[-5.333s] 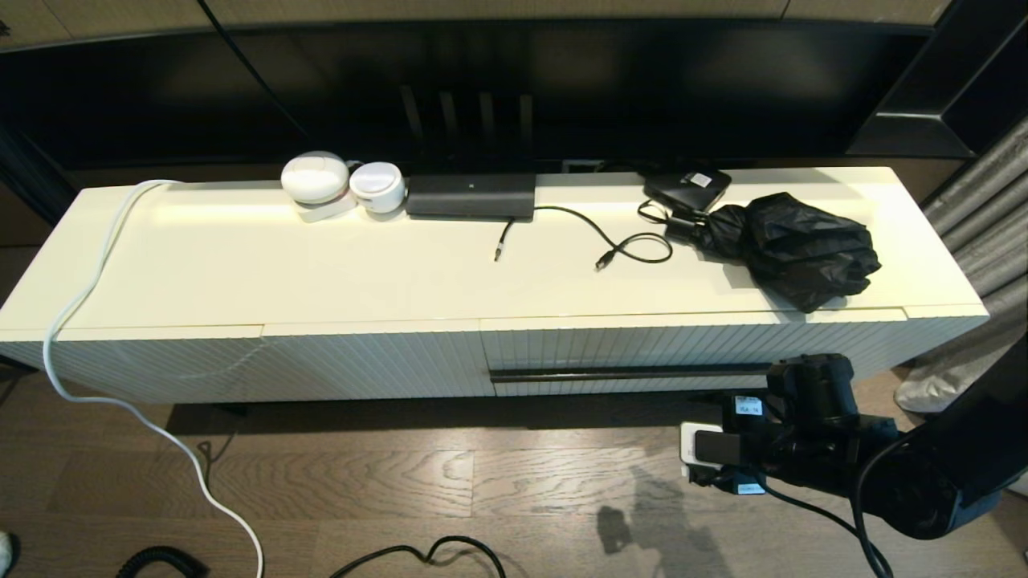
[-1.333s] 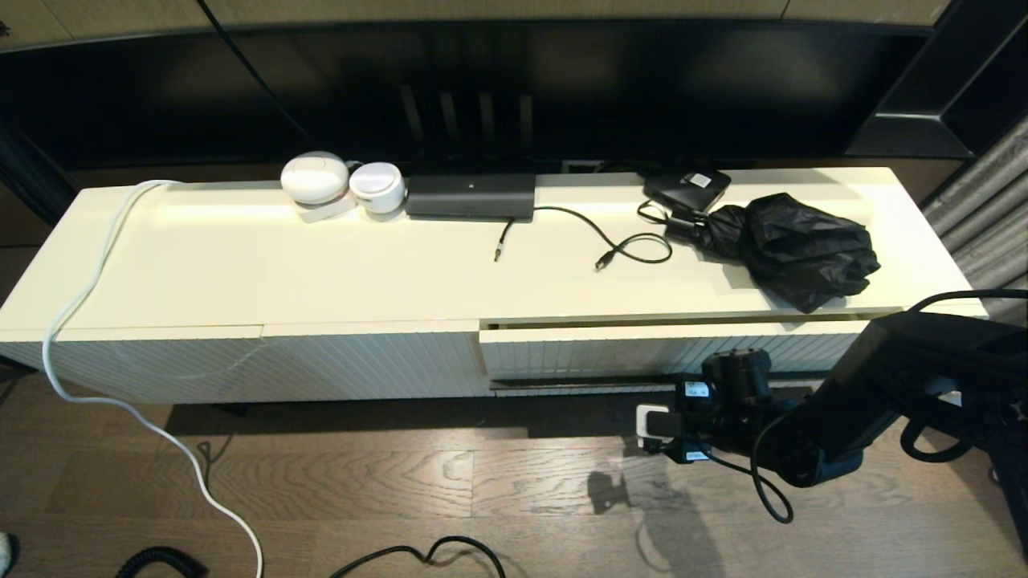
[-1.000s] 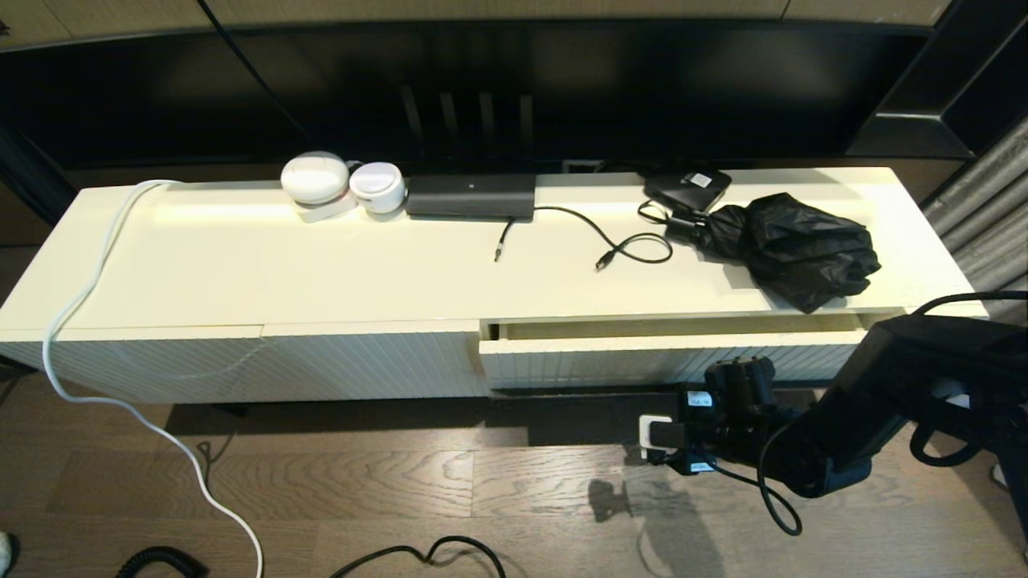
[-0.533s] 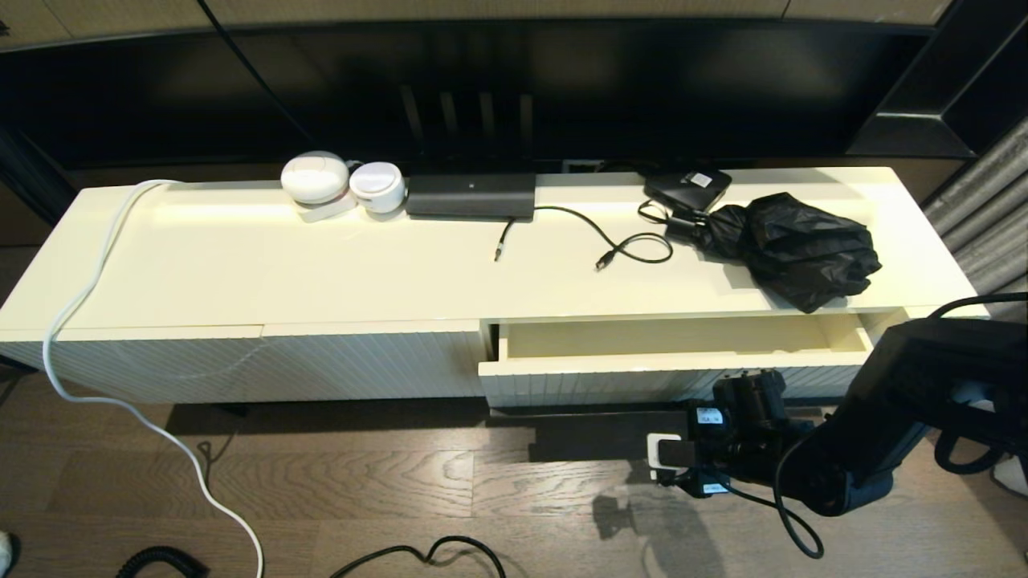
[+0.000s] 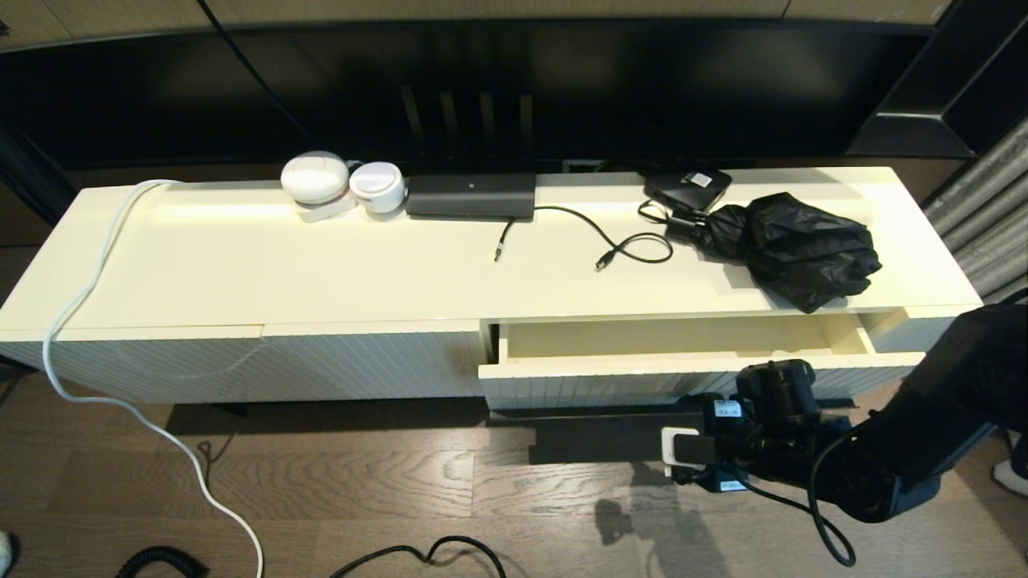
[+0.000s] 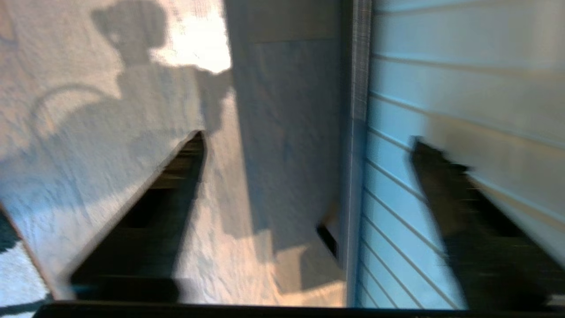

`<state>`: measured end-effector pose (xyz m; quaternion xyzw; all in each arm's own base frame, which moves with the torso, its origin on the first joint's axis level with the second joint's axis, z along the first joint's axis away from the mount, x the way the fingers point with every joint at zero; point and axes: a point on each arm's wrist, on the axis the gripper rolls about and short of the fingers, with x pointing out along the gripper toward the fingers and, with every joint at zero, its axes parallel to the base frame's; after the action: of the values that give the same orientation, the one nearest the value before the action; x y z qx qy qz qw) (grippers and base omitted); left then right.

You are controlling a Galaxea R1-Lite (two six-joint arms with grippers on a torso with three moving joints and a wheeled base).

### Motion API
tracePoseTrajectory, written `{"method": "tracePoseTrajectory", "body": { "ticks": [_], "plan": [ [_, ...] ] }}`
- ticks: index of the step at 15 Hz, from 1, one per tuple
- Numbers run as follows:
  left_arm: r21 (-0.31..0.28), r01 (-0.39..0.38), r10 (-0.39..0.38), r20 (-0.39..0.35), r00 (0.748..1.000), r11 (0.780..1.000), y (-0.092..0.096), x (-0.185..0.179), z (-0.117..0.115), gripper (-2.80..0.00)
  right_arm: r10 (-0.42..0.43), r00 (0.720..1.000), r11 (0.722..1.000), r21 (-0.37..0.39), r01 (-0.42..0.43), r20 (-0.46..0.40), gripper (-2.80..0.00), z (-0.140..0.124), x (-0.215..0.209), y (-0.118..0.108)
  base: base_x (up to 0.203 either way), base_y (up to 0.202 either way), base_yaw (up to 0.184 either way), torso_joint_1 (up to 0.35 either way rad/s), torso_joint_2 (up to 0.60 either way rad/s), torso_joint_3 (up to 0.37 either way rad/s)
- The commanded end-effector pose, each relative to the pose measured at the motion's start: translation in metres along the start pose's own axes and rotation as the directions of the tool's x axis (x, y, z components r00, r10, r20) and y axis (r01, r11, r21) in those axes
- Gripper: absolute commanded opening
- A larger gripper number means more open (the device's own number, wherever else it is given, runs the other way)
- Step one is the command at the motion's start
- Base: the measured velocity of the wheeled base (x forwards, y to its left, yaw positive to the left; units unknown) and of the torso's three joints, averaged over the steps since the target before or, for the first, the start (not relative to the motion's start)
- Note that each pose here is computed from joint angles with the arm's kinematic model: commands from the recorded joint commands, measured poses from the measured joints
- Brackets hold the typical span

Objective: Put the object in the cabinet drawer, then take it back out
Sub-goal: Open the drawer

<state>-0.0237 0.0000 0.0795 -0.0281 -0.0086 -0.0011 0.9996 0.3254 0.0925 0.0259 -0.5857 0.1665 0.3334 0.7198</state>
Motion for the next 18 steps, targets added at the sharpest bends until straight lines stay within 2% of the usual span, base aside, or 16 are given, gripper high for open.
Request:
{"method": "tracePoseTrajectory", "body": {
  "ticks": [1,4,6,8,10,11,13,18],
  "plan": [
    [-0.001,0.000,0.000,0.000,1.000,1.000,0.000,0.000,0.000,-2.80,-0.070,0.997,0.997,-0.012,0.070,0.020,-2.80,0.006,-0.034,-0.014,0.000,0.000,0.000,0.000,0.00,0.000],
    [-0.001,-0.002,0.002,0.000,1.000,1.000,0.000,0.000,0.000,-2.80,-0.096,0.995,0.995,-0.011,0.097,0.024,-2.80,0.012,-0.087,-0.018,0.000,0.000,0.000,0.000,0.00,0.000],
    [-0.001,-0.002,0.002,0.000,1.000,1.000,0.000,0.000,0.000,-2.80,-0.123,0.992,0.992,-0.010,0.124,0.018,-2.80,0.015,-0.138,-0.017,0.000,0.000,0.000,0.000,0.00,0.000],
    [-0.001,-0.001,0.001,0.000,1.000,1.000,0.000,0.000,0.000,-2.80,-0.118,0.993,0.993,-0.008,0.118,-0.008,-2.80,0.016,-0.183,-0.009,0.000,0.000,0.000,0.000,0.00,0.000],
    [-0.001,-0.002,0.002,0.000,1.000,1.000,0.000,0.000,0.000,-2.80,-0.066,0.997,0.998,0.005,0.066,-0.045,-2.80,0.015,-0.219,0.002,0.000,0.000,0.000,0.000,0.00,0.000],
    [-0.001,-0.002,0.002,0.000,1.000,1.000,0.000,0.000,0.000,-2.80,-0.063,0.997,0.998,0.023,0.065,-0.052,-2.80,0.016,-0.229,-0.002,0.000,0.000,0.000,0.000,0.00,0.000],
    [-0.001,0.000,0.000,0.000,1.000,1.000,0.000,0.000,0.000,-2.80,-0.089,0.995,0.995,0.049,0.092,-0.054,-2.80,0.022,-0.233,-0.023,0.000,0.000,0.000,0.000,0.00,0.000],
    [-0.001,0.000,0.000,0.000,1.000,1.000,0.000,0.000,0.000,-2.80,-0.039,0.997,0.997,0.059,0.044,-0.073,-2.80,0.028,-0.191,-0.055,0.000,0.000,0.000,0.000,0.00,0.000]
  ]
}}
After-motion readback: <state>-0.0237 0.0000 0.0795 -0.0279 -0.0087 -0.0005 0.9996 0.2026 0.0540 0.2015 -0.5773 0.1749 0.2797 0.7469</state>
